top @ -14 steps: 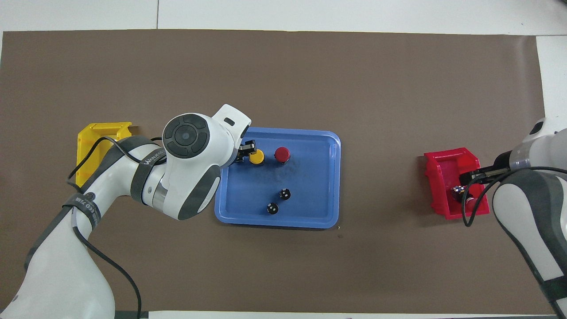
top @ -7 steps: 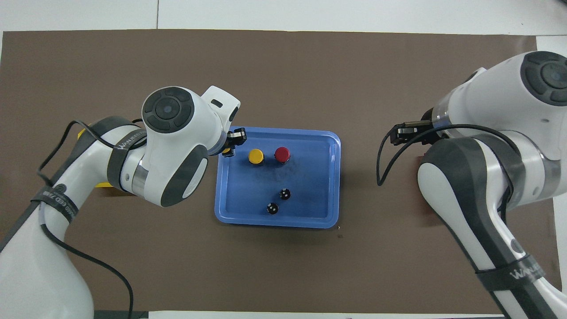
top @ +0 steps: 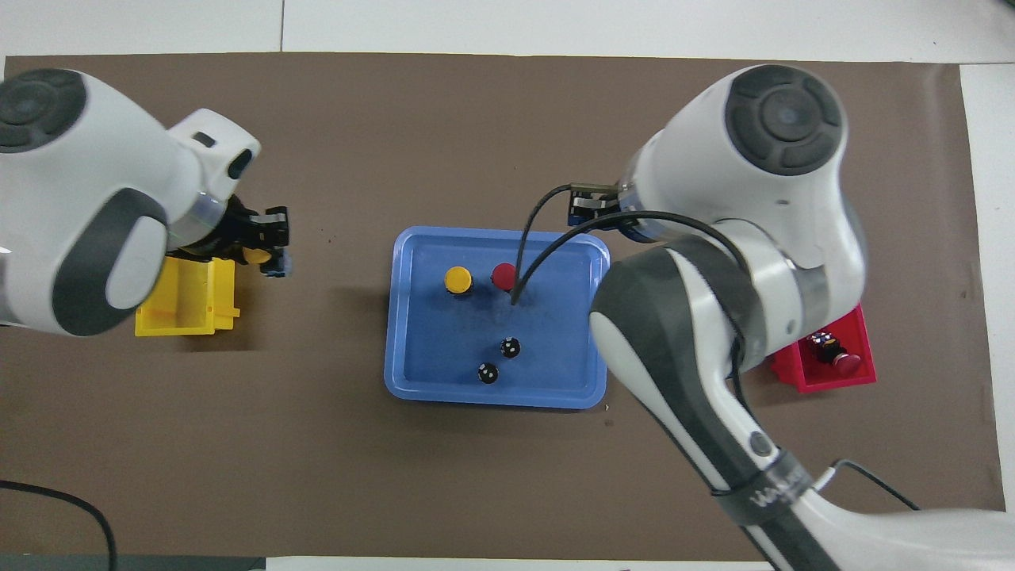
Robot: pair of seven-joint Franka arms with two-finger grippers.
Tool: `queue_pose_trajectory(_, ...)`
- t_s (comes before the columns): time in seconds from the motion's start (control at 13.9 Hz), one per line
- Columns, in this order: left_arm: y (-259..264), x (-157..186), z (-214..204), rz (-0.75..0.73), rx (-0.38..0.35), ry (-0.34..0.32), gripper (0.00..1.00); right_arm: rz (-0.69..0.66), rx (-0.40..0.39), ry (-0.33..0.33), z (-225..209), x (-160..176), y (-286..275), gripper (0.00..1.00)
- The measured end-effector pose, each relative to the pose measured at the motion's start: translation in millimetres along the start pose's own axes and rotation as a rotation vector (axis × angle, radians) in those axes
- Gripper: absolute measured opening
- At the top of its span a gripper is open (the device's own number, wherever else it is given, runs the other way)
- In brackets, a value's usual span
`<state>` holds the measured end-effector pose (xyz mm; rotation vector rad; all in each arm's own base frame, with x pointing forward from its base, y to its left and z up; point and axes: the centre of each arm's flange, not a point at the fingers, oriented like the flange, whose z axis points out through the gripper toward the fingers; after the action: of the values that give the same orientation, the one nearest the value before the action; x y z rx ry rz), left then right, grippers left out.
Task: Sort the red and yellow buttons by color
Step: 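Drop the button in the yellow bin while the right gripper grasps red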
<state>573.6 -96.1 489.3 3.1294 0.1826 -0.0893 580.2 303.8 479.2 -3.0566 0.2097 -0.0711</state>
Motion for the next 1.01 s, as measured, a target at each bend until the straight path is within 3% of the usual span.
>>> queue_pose_trajectory(0.14, -74, 14, -8, 0.017, -0.011, 0.017, 0.41, 0.004, -0.006, 0.015, 40, -9, -40, 0.64)
queue_pose_trajectory(0.29, -100, 17, 0, 0.023, -0.015, 0.039, 0.41, -0.002, -0.009, 0.009, 65, -19, -61, 0.64)
queue_pose_trajectory(0.5, -95, 10, 33, 0.036, -0.016, 0.053, 0.41, -0.016, -0.013, 0.0, 80, -28, -73, 0.63)
queue_pose_trajectory(1.01, -100, -9, 96, 0.038, -0.012, 0.015, 0.41, -0.035, -0.016, 0.008, 118, -38, -73, 0.64)
